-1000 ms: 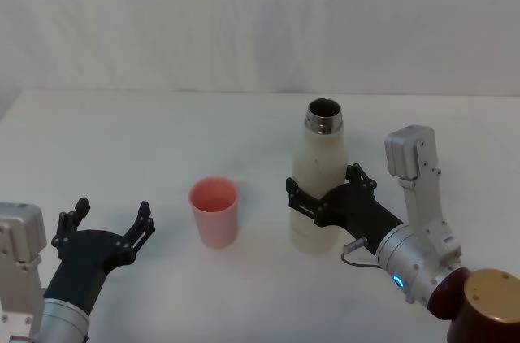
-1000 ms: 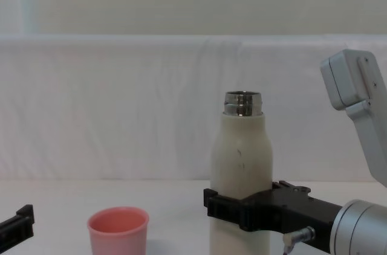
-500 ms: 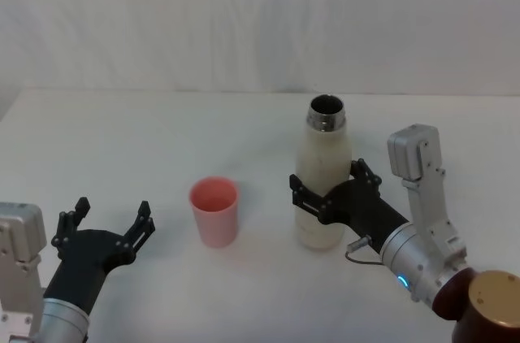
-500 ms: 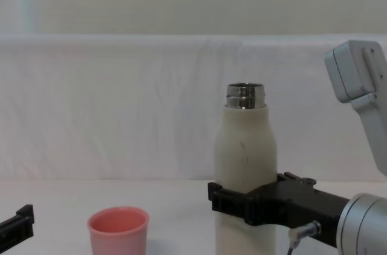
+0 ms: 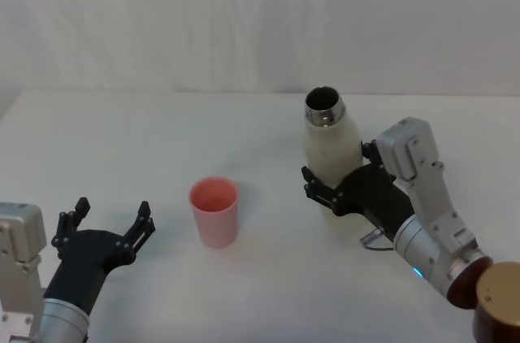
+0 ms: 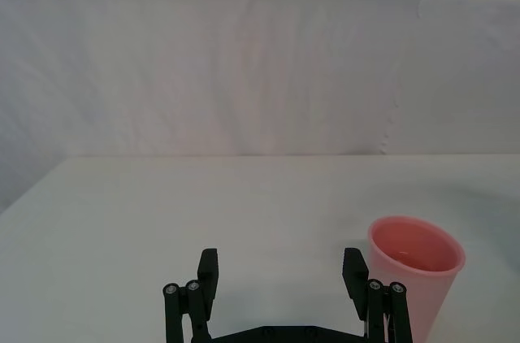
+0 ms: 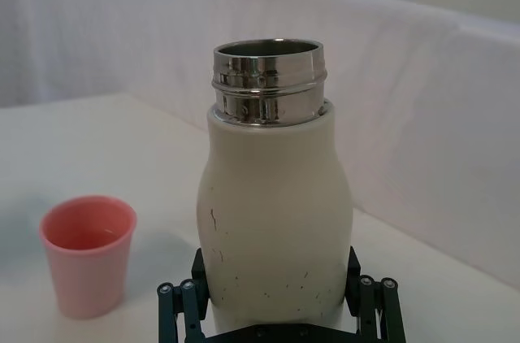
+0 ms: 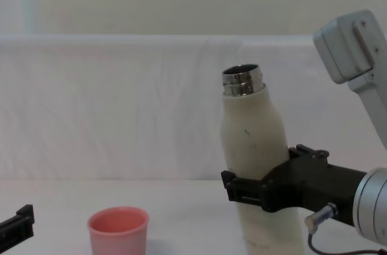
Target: Grasp the thermos with one hand and pour water into the cup lid.
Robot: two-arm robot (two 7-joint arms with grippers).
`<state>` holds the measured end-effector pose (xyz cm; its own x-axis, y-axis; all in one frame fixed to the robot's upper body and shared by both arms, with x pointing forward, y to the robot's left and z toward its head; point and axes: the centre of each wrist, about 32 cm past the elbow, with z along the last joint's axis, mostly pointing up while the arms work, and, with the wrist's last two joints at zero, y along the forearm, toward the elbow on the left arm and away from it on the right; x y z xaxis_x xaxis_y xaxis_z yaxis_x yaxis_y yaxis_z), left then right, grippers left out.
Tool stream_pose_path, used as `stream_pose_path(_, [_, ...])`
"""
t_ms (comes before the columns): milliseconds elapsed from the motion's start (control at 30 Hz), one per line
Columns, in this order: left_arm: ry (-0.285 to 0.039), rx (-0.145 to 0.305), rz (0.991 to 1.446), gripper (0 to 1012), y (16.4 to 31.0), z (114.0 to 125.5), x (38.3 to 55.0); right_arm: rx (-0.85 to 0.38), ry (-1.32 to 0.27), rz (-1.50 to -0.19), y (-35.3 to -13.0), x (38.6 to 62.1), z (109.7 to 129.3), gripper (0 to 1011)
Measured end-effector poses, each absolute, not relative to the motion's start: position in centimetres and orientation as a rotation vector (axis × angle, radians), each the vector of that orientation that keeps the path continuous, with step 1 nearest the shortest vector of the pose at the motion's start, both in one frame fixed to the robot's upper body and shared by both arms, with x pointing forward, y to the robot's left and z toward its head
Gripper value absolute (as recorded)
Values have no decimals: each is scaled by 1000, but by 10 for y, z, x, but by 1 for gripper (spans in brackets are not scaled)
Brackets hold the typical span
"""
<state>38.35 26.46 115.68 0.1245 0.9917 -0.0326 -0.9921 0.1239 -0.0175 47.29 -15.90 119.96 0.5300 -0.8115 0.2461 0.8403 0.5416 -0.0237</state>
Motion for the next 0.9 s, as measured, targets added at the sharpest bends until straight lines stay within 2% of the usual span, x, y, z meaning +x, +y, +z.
stream_pose_path(433, [14, -38, 1446, 1001, 265, 1157, 384, -296, -425, -971, -154, 476, 1211, 951])
stream_pose_path(900, [14, -38, 1446, 1001, 265, 1157, 384, -464, -618, -950, -139, 486, 1211, 951])
